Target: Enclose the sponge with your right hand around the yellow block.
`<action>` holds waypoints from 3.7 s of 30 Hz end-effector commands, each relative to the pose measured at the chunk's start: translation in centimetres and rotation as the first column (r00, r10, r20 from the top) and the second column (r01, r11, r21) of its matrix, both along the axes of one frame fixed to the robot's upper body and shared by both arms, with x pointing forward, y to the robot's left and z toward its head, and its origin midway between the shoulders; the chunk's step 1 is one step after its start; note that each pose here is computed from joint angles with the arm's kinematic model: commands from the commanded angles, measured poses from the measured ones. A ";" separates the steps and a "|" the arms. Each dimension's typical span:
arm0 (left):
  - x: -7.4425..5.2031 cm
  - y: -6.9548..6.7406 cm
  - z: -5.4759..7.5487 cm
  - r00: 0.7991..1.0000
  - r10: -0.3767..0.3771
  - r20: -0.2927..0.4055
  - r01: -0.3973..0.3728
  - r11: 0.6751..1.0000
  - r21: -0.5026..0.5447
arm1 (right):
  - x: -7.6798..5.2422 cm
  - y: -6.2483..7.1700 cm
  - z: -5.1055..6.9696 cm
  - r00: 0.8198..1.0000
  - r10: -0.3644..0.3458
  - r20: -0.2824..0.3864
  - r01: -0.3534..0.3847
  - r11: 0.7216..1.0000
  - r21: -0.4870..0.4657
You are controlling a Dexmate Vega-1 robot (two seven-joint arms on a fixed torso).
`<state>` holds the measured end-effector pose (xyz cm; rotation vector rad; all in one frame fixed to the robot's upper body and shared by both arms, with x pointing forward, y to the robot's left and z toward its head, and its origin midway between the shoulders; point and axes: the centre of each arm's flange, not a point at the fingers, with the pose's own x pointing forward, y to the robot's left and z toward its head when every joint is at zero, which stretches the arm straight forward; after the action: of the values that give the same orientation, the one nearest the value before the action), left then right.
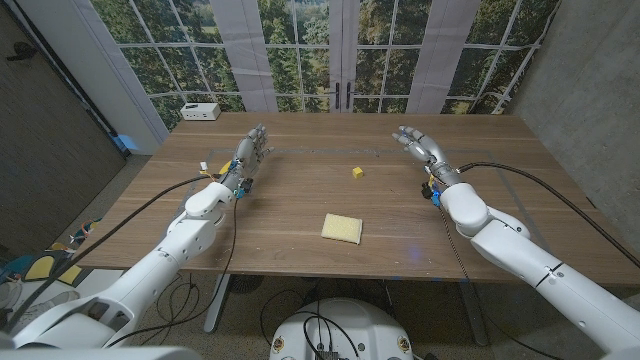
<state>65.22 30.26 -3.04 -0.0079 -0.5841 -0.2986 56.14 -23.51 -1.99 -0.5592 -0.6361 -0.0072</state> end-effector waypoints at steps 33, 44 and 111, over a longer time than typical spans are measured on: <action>0.2 0.2 0.4 0.999 -0.050 0.017 0.049 0.997 0.056 | -8.1 6.4 0.4 0.976 -0.213 0.043 0.213 0.903 -0.374; 0.6 0.0 0.4 0.998 -0.063 0.021 0.061 0.997 0.056 | -9.7 8.0 0.0 0.951 -0.306 0.032 0.287 0.847 -0.448; 0.1 -0.8 -0.2 0.990 -0.131 0.055 0.127 0.989 0.071 | -14.7 14.2 -2.0 0.919 -0.353 -0.175 0.085 0.611 -0.787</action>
<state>65.48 29.16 -2.97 0.0308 -0.6261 -0.4405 41.93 -10.36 -3.87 -1.4053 -0.2796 0.1036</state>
